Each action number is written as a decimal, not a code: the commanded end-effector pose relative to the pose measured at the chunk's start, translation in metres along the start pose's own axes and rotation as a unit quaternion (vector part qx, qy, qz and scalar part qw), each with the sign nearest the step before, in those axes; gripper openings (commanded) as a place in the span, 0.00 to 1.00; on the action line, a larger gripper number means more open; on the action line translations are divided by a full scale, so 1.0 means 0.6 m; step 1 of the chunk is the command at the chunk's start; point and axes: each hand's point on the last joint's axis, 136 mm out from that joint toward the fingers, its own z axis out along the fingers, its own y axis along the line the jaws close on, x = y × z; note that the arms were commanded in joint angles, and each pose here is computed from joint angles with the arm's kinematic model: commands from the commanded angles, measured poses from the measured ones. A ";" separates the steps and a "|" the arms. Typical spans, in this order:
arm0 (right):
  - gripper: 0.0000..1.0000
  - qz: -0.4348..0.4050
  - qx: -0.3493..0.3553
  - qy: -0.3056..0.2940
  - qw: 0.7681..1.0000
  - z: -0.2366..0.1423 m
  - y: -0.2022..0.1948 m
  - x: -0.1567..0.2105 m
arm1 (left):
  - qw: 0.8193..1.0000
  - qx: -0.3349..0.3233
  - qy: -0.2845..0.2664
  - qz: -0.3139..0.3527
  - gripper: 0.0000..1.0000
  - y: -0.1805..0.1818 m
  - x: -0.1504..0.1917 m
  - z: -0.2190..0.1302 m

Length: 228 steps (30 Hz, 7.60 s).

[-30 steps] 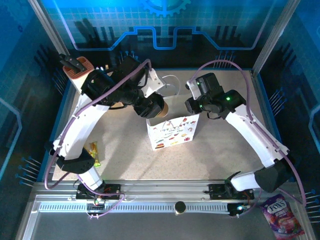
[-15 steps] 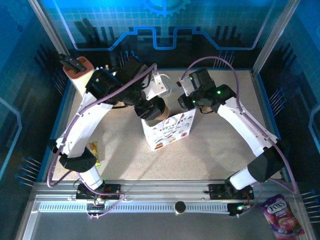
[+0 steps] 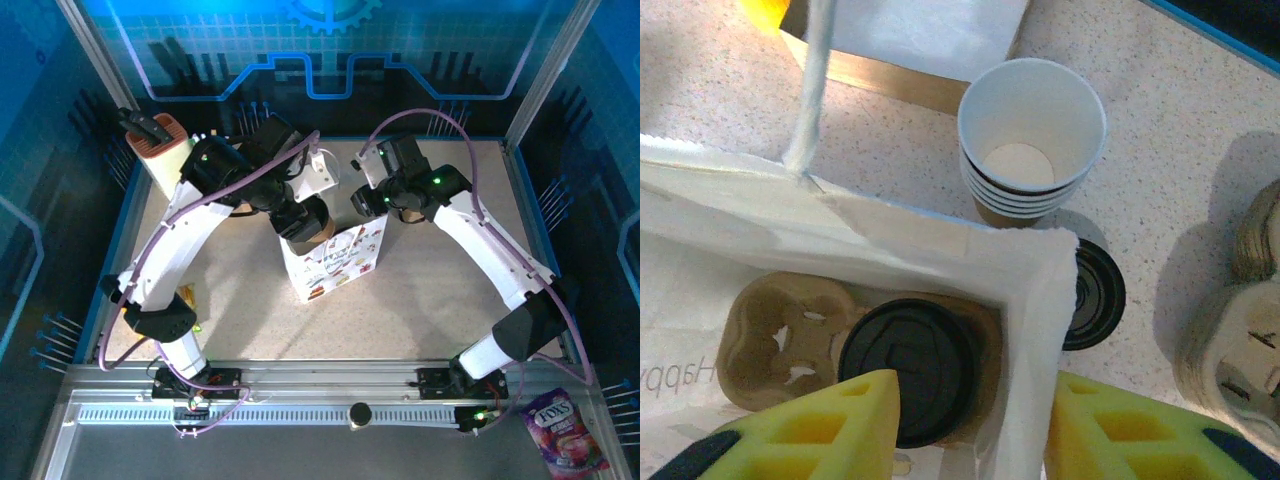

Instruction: Pack the takeout coffee

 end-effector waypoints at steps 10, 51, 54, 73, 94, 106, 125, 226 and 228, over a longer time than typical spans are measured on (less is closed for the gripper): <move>0.50 -0.014 0.023 -0.004 1.000 -0.033 -0.005 0.001 | 0.998 -0.010 0.062 -0.008 0.60 0.014 0.040 0.038; 0.44 -0.011 0.031 -0.002 0.999 -0.034 -0.005 0.007 | 0.991 0.000 0.136 -0.006 0.58 0.023 0.052 0.126; 0.44 -0.012 0.031 -0.001 0.999 -0.034 -0.006 0.007 | 0.990 -0.002 0.142 -0.007 0.58 0.024 0.056 0.131; 0.44 -0.014 0.037 0.010 0.999 -0.024 -0.010 0.014 | 0.987 0.006 0.163 -0.006 0.58 0.021 0.065 0.151; 0.32 -0.013 0.036 0.009 0.999 -0.033 -0.009 -0.004 | 0.985 0.004 0.170 -0.005 0.58 0.023 0.068 0.158; 0.21 -0.013 0.044 0.024 0.999 -0.019 -0.015 0.010 | 0.984 0.002 0.177 -0.006 0.57 0.026 0.073 0.163; 0.06 -0.016 0.047 0.030 0.998 -0.012 -0.017 0.017 | 0.983 0.005 0.183 -0.005 0.57 0.024 0.080 0.170; 0.07 -0.016 0.036 0.043 0.998 0.007 -0.018 0.029 | 0.967 0.049 0.248 -0.033 0.56 0.012 0.131 0.271; 0.07 -0.015 0.036 0.043 0.998 0.006 -0.018 0.030 | 0.967 0.049 0.248 -0.033 0.57 0.012 0.132 0.271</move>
